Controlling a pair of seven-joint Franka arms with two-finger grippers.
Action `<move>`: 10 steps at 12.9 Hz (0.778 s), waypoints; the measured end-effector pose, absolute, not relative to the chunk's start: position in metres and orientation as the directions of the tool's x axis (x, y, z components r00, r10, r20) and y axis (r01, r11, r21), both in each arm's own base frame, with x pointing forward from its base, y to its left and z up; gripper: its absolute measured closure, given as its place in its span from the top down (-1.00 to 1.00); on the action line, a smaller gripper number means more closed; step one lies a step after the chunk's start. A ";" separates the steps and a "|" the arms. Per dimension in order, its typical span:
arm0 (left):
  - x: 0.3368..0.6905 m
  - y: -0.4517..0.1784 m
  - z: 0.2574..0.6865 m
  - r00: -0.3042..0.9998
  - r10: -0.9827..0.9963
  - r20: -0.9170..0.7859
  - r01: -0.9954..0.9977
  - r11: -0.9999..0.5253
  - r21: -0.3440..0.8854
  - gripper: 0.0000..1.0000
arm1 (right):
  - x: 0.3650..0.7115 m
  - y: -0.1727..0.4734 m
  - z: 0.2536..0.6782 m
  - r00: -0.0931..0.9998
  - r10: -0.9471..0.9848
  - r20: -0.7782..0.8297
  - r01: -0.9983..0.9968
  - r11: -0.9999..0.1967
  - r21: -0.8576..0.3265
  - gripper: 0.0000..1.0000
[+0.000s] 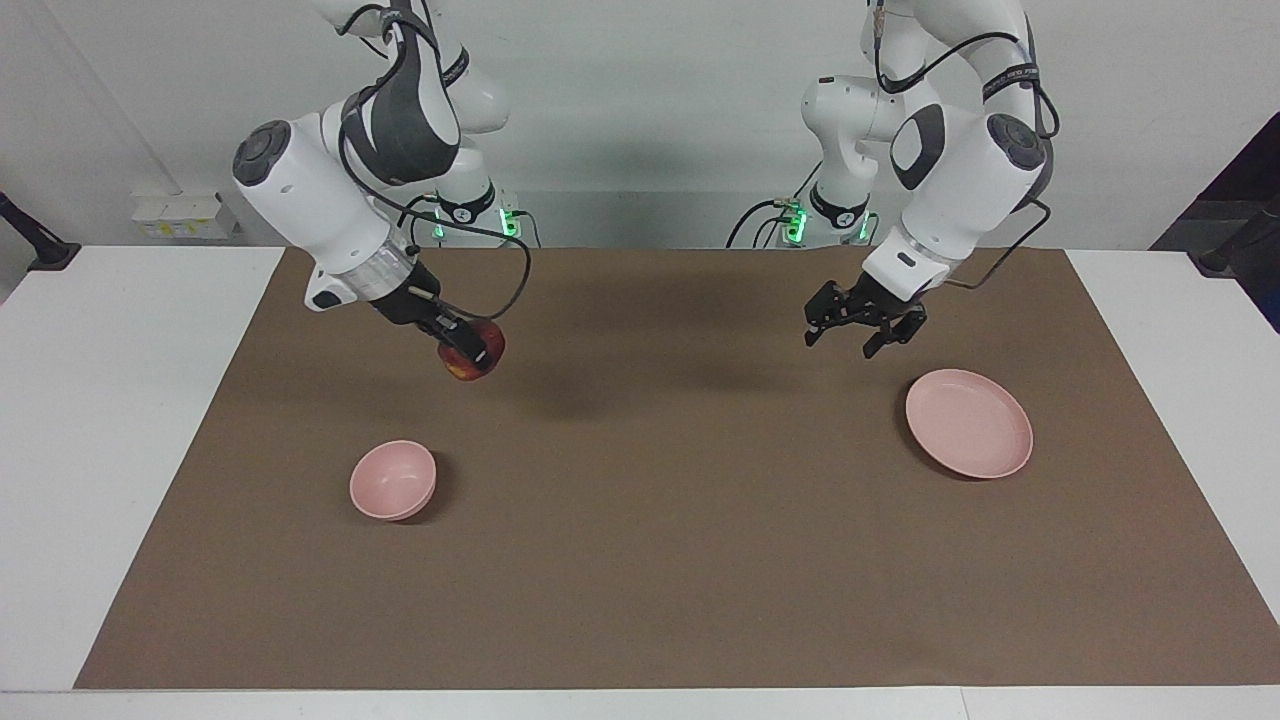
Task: Move apple from plate to bowl
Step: 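Carry the apple to the pink bowl with the right gripper while the left gripper withdraws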
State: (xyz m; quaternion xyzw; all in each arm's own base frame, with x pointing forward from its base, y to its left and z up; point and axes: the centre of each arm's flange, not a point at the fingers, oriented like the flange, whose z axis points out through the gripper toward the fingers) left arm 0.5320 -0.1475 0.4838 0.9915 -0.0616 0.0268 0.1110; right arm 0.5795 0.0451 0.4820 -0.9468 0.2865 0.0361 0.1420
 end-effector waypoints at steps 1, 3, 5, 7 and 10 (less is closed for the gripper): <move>0.535 -0.140 0.492 0.989 -0.131 0.068 -0.142 -0.974 0.179 1.00 | 0.580 0.028 0.480 0.865 -0.491 -0.106 -0.502 -0.839 -0.209 0.58; 0.541 -0.121 0.521 0.987 -0.145 0.065 -0.152 -0.982 0.116 1.00 | 0.582 0.002 0.477 0.915 -0.404 -0.015 -0.403 -0.907 -0.122 0.58; 0.544 -0.104 0.557 0.988 -0.141 0.060 -0.147 -0.984 0.097 1.00 | 0.589 -0.010 0.477 0.945 -0.316 0.088 -0.310 -0.948 -0.076 0.58; 0.543 -0.088 0.595 0.989 -0.137 0.058 -0.142 -0.985 0.094 1.00 | 0.596 -0.012 0.474 0.948 -0.251 0.198 -0.249 -0.968 -0.035 0.58; 0.535 -0.057 0.654 0.985 -0.158 0.066 -0.159 -0.987 0.021 1.00 | 0.604 -0.005 0.452 0.920 -0.190 0.343 -0.194 -0.981 -0.023 0.58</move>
